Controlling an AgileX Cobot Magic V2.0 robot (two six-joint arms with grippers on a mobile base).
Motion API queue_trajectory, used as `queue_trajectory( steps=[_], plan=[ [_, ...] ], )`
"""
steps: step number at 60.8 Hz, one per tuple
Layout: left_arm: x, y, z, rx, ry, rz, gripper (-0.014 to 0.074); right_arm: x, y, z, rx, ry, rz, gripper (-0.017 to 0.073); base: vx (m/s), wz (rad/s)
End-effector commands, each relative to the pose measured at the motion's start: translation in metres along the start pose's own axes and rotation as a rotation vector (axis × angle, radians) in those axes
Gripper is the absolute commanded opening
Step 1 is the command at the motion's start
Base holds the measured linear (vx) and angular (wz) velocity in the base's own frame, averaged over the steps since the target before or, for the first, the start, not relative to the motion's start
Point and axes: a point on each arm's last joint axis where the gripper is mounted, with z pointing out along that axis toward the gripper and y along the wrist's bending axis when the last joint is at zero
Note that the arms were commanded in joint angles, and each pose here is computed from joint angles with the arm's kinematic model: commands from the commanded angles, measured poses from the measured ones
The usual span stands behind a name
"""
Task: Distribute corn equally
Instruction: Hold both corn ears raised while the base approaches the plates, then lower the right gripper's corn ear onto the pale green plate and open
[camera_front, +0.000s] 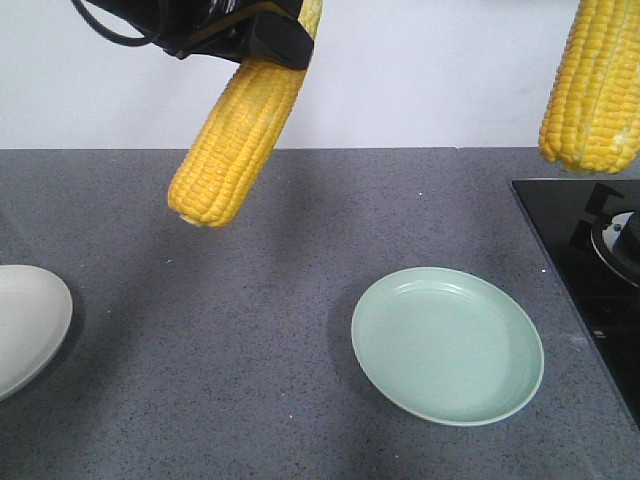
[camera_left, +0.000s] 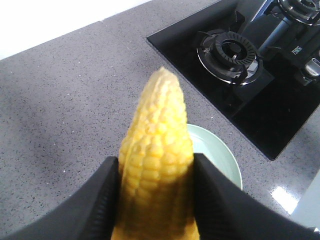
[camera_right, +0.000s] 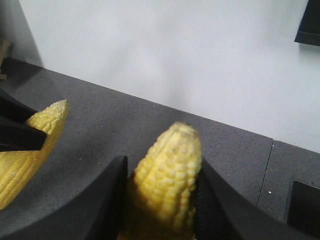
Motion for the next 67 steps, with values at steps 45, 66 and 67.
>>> queue_trajectory(
  steps=[45, 66, 67],
  plan=[
    [-0.007, -0.010, -0.025, 0.020, -0.096, 0.016, -0.0007, -0.006, 0.004, -0.013, 0.003, -0.076, -0.016, -0.0004, 0.00, 0.00],
    [-0.002, 0.005, -0.024, -0.133, -0.040, 0.060, -0.0007, 0.001, -0.016, 0.045, -0.042, 0.083, 0.049, -0.0004, 0.00, 0.00],
    [-0.002, 0.005, -0.024, -0.135, -0.040, 0.061, -0.0007, 0.003, -0.017, 0.049, -0.045, 0.096, 0.056, -0.0004, 0.00, 0.00]
  ],
)
